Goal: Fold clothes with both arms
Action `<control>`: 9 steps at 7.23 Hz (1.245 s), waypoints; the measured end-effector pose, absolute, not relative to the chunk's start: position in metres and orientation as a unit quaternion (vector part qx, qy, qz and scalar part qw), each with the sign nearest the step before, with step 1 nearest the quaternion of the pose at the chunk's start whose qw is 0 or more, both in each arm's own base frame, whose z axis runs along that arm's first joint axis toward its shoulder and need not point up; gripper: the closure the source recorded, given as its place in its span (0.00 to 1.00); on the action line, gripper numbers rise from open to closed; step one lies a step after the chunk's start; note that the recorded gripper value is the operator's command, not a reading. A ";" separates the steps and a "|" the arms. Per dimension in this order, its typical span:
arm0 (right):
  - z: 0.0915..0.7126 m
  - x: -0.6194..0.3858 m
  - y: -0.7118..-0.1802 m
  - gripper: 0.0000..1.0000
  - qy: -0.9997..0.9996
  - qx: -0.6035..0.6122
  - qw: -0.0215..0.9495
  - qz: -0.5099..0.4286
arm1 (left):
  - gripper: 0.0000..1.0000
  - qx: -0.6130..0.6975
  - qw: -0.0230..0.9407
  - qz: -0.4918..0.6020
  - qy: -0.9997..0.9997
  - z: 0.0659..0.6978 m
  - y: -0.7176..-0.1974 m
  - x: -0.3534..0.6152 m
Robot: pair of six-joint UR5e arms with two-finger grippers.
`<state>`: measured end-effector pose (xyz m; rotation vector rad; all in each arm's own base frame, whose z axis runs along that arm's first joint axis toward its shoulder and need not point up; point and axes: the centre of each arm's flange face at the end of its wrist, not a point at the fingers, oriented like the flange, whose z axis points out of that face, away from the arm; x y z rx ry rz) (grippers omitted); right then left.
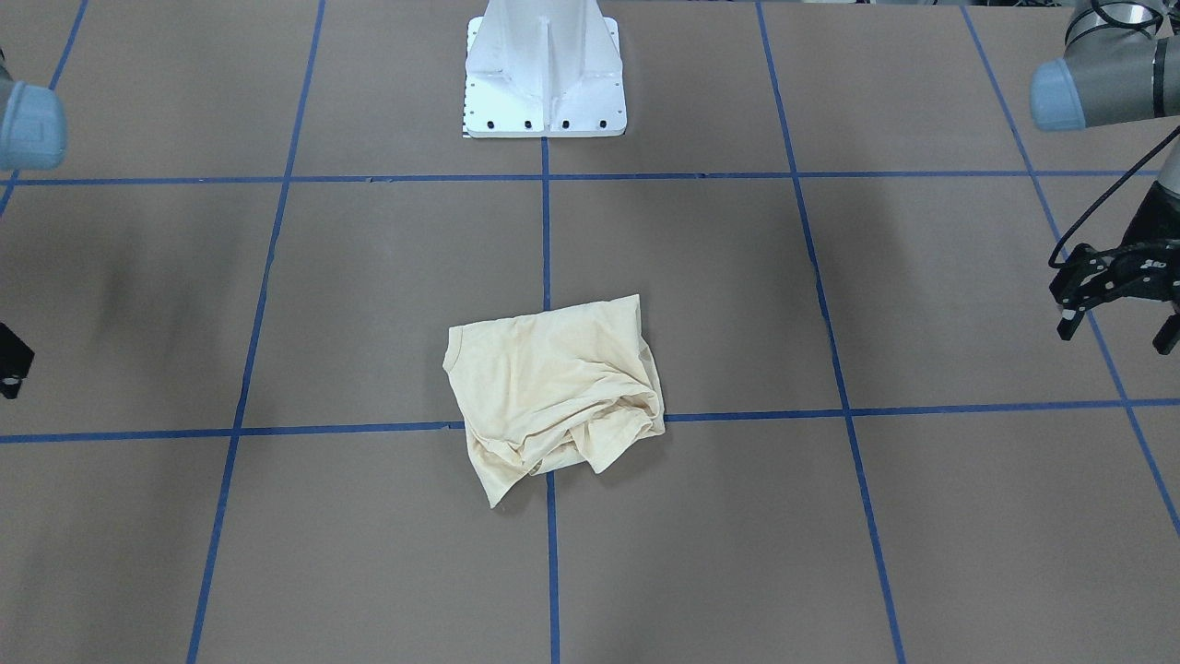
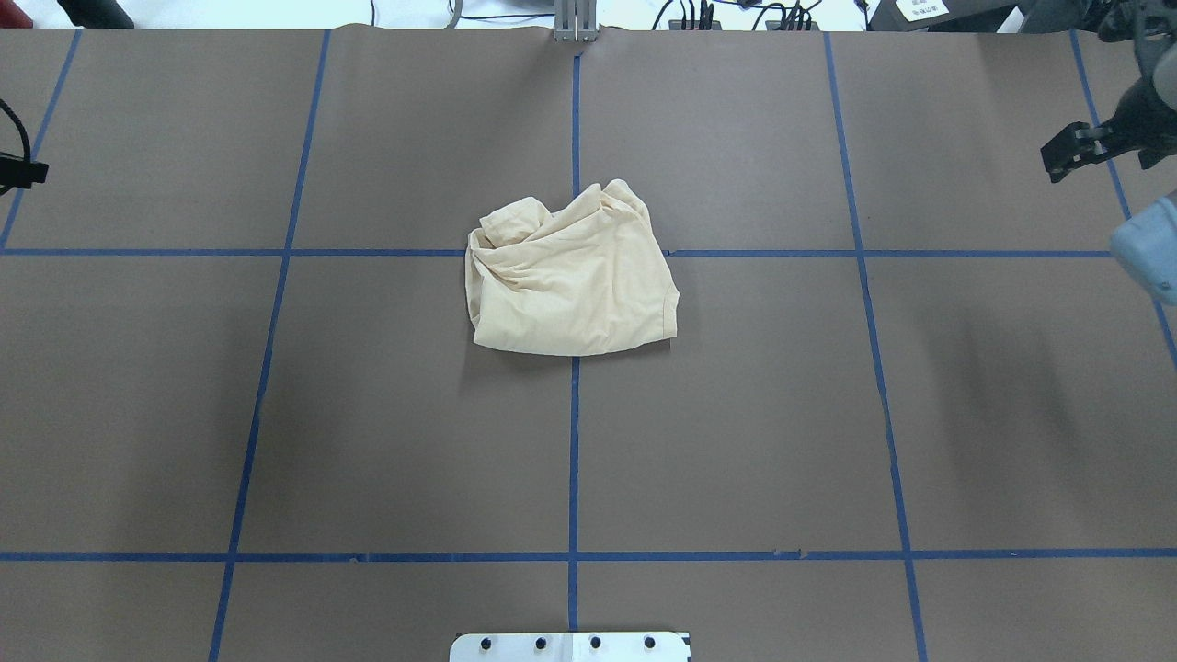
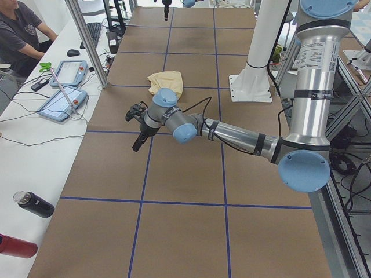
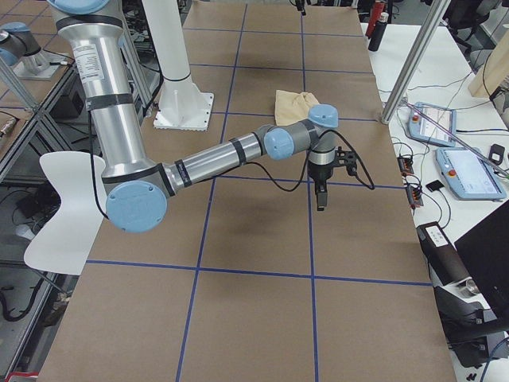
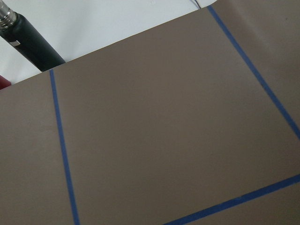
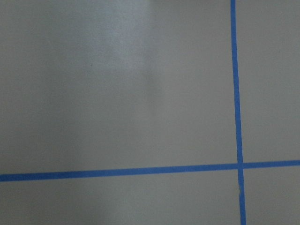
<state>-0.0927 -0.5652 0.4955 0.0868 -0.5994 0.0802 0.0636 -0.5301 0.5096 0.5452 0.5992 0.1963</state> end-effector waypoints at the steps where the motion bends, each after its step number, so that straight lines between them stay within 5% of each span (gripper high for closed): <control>1: 0.510 -0.069 -0.555 0.00 -0.326 0.020 0.943 0.058 | 0.00 0.238 0.922 0.096 0.288 0.521 -0.529 0.029; 5: 0.611 0.039 -0.482 0.00 -0.365 -0.007 0.930 0.036 | 0.00 0.138 0.939 0.032 0.313 0.571 -0.518 -0.047; 9: 0.661 0.077 -0.429 0.00 -0.397 0.000 0.918 0.021 | 0.00 0.082 0.938 0.109 0.318 0.621 -0.505 -0.070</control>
